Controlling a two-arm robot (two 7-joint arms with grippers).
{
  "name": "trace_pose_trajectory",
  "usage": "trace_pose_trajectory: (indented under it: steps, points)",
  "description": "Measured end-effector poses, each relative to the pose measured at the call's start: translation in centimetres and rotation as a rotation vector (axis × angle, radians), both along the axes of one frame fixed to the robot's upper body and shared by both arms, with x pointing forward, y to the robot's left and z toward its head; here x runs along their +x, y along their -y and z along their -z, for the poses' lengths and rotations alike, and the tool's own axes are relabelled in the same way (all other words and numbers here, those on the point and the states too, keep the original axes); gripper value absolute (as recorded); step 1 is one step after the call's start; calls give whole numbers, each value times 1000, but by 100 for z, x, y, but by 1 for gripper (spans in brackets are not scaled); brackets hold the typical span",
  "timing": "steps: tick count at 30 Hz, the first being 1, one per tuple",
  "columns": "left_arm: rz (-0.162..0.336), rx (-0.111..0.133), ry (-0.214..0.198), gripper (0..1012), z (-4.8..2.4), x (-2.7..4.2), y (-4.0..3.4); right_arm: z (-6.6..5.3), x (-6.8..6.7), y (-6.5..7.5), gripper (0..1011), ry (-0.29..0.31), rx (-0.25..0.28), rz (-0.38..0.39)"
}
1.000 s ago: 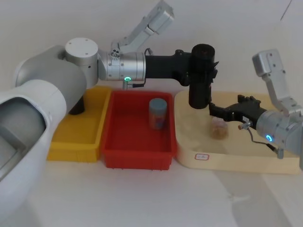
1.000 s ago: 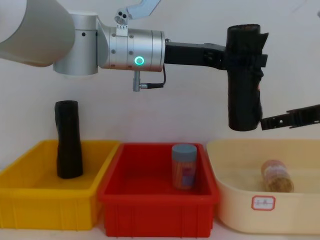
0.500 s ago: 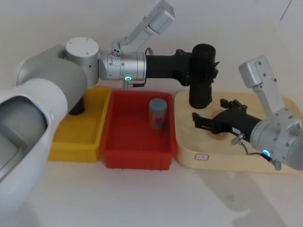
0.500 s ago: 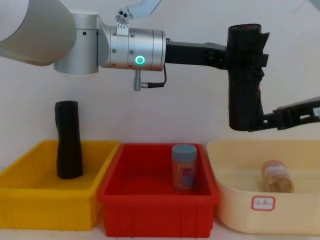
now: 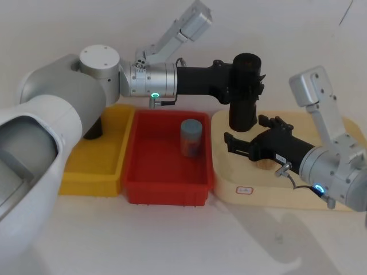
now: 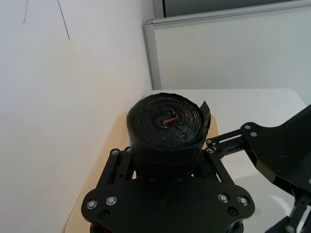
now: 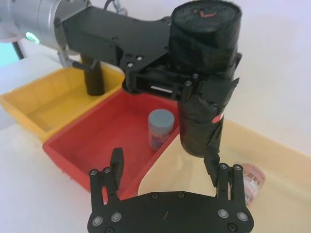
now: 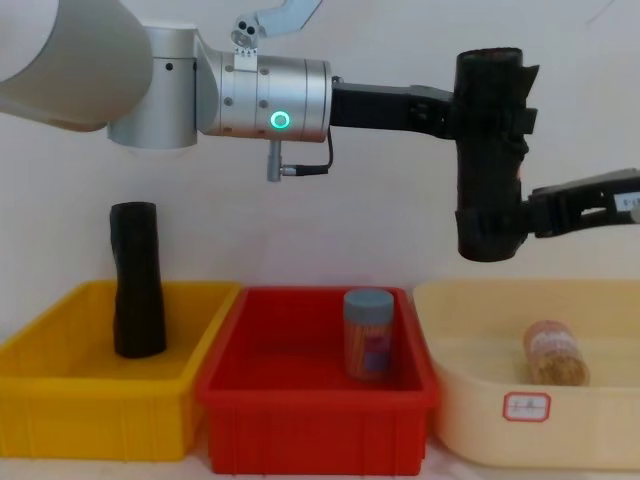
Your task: Pick up the garbage bag with the one hand and transfer it to the other hand.
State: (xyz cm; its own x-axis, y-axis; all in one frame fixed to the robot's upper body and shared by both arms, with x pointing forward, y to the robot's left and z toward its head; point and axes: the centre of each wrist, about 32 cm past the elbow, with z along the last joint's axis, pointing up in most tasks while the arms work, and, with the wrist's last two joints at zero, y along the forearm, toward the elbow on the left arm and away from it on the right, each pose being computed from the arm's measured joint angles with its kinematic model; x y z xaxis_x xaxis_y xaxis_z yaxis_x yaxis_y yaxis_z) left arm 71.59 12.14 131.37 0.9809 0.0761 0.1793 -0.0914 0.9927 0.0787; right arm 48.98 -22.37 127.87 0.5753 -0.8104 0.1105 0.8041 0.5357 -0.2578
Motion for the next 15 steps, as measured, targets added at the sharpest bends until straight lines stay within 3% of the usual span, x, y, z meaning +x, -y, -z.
trace_pose_trajectory:
  steps: [15]
  points:
    - [0, 0, 0, 446, -2, 0, 3, 66, 92, -144, 1001, 22, 7, 156]
